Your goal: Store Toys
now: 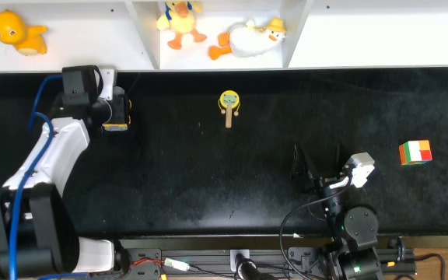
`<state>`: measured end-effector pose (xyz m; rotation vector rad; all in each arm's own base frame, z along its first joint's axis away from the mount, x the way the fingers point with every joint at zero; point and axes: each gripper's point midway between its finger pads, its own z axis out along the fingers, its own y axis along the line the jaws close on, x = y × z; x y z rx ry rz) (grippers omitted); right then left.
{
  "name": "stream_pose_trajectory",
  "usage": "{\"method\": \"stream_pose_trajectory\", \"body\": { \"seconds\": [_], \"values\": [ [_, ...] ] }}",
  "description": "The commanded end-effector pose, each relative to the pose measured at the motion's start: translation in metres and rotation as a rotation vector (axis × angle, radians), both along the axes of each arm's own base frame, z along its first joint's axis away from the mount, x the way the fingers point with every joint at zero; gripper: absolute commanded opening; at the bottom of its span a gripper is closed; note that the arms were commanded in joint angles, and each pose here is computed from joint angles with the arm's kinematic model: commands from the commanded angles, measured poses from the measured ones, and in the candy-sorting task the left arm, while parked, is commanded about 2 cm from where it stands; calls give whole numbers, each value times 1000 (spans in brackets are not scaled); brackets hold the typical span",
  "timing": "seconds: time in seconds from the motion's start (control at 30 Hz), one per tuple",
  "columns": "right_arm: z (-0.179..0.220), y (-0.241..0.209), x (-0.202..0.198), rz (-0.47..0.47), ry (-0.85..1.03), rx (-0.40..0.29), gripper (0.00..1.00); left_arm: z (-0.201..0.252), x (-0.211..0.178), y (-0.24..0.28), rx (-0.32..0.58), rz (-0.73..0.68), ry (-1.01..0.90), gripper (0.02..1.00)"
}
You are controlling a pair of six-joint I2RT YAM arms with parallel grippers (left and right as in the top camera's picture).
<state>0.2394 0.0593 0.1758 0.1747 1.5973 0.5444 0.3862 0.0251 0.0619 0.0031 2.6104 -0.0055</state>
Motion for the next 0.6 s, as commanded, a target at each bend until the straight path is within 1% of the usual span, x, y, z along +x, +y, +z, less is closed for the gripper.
{"method": "stream_pose_trajectory", "body": {
  "seconds": [0.03,0.3,0.4,0.6],
  "values": [
    [-3,-2,1,-13,-1,0,996,63,15,-1,-8,14,-129,308],
    [-3,-2,1,-13,-1,0,993,115,5,-2,1,13,-241,286],
    [-3,-2,1,-13,-1,0,996,124,13,-1,4,13,-288,281],
    [-3,-2,1,-13,-1,0,996,130,43,2,16,15,-390,270]
  ]
}}
